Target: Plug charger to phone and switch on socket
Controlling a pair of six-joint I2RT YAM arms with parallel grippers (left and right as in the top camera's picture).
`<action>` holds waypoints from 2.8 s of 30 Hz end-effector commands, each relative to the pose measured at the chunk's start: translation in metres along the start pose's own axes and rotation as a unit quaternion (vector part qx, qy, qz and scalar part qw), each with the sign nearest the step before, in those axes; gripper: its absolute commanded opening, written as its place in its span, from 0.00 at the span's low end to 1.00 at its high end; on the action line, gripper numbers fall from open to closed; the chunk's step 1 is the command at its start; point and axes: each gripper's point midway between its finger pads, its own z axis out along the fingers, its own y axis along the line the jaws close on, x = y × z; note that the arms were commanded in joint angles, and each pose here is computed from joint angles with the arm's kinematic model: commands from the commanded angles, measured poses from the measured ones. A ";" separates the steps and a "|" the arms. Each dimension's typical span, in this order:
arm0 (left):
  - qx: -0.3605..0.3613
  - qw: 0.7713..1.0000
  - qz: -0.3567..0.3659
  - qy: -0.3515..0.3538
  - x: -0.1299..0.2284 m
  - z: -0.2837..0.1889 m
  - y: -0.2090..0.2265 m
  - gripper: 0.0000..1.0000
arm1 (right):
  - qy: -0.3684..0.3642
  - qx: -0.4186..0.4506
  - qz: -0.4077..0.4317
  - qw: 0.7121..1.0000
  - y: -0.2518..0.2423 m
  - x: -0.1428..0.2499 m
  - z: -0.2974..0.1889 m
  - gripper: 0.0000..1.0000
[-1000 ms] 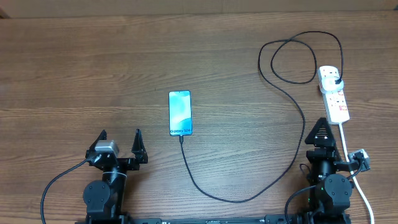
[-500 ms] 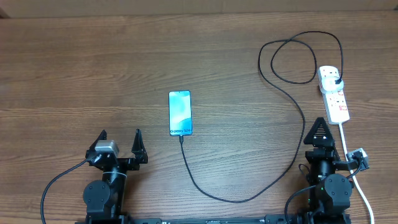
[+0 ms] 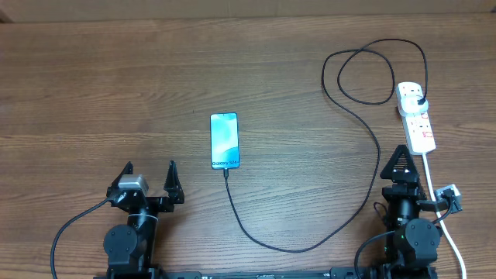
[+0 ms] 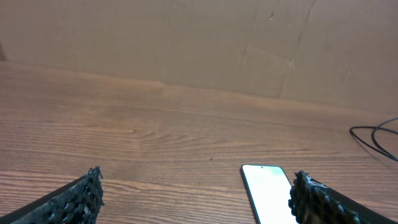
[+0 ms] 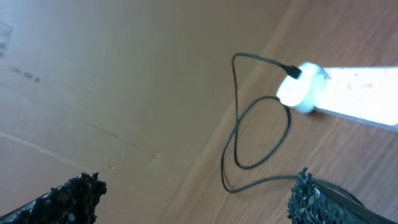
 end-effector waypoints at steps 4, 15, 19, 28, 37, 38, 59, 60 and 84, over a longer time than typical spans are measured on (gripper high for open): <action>-0.008 1.000 0.011 -0.004 0.000 0.000 0.003 0.99 | 0.005 -0.054 -0.117 0.992 0.010 0.010 0.003 1.00; -0.008 1.000 0.011 -0.004 0.000 0.000 0.003 1.00 | 0.048 -0.069 -0.290 0.953 0.006 0.031 0.001 1.00; -0.008 1.000 0.011 -0.004 0.000 0.000 0.003 1.00 | 0.054 -0.082 -0.337 0.936 0.008 0.035 0.001 1.00; -0.008 1.000 0.011 -0.004 0.000 0.000 0.003 1.00 | 0.060 -0.089 -0.338 0.935 0.010 0.038 0.000 1.00; -0.007 1.000 0.011 -0.004 0.000 0.000 0.003 1.00 | 0.060 -0.089 -0.338 0.935 0.010 0.038 0.000 1.00; -0.008 1.000 0.011 -0.004 0.000 0.000 0.003 1.00 | 0.060 -0.089 -0.338 0.935 0.010 0.038 0.000 1.00; -0.008 1.000 0.011 -0.004 0.000 0.000 0.003 0.99 | 0.060 -0.089 -0.338 0.935 0.010 0.038 0.000 1.00; -0.008 1.000 0.011 -0.004 0.000 0.000 0.003 1.00 | 0.060 -0.089 -0.338 0.935 0.010 0.038 0.000 1.00; -0.008 1.000 0.011 -0.004 0.000 0.000 0.003 1.00 | 0.060 -0.089 -0.338 0.935 0.010 0.038 0.000 1.00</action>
